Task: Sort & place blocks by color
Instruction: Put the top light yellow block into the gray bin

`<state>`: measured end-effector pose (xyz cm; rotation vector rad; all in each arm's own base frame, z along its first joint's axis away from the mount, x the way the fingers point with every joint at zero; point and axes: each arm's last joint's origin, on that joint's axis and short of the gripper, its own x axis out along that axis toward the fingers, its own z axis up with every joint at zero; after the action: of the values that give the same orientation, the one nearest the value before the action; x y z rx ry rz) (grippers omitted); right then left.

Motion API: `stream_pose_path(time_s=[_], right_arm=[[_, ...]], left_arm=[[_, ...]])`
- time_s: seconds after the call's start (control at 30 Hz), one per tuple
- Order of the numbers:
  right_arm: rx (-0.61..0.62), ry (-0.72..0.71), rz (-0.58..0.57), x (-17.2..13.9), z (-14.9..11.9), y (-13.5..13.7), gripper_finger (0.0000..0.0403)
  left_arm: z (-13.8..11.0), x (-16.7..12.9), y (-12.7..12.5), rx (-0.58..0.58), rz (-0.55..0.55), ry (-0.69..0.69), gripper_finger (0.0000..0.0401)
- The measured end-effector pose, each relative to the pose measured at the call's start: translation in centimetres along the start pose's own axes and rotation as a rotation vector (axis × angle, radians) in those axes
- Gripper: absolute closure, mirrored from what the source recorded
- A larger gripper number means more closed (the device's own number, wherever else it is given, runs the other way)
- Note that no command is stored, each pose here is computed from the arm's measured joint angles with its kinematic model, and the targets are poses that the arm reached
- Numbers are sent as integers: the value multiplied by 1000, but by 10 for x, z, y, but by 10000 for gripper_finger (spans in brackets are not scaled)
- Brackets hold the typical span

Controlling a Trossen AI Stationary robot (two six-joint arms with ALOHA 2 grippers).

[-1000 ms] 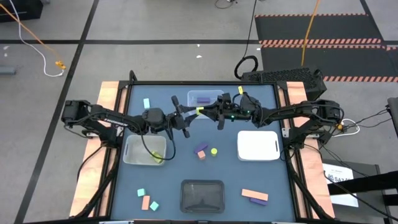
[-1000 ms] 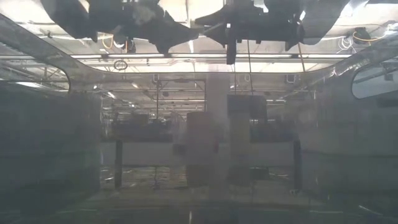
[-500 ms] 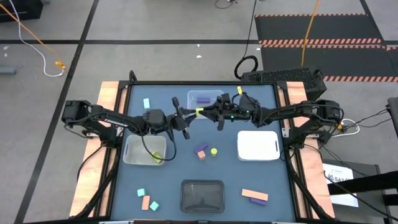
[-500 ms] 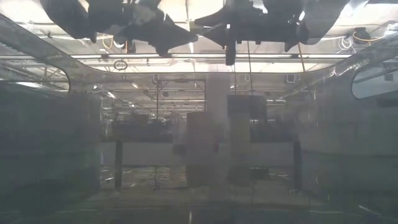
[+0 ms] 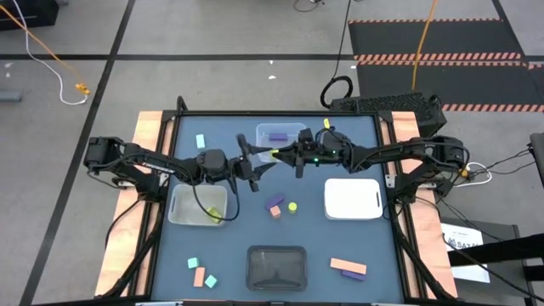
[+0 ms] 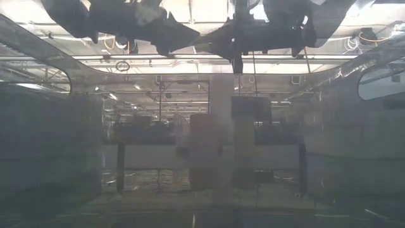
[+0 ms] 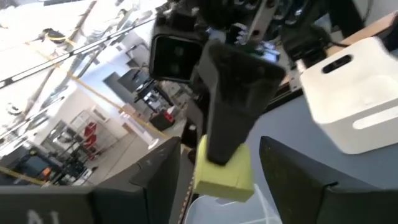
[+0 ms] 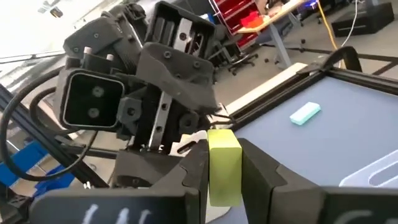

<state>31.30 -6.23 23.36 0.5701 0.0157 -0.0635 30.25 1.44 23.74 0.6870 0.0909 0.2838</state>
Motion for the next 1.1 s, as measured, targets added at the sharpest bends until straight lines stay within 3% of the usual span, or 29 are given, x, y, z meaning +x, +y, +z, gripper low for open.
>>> stream_pose_path(time_s=[1.1], right_arm=[[12,-51,6,0,4,2,353]], left_arm=[[-3,0,-1,31,-7,29,190]])
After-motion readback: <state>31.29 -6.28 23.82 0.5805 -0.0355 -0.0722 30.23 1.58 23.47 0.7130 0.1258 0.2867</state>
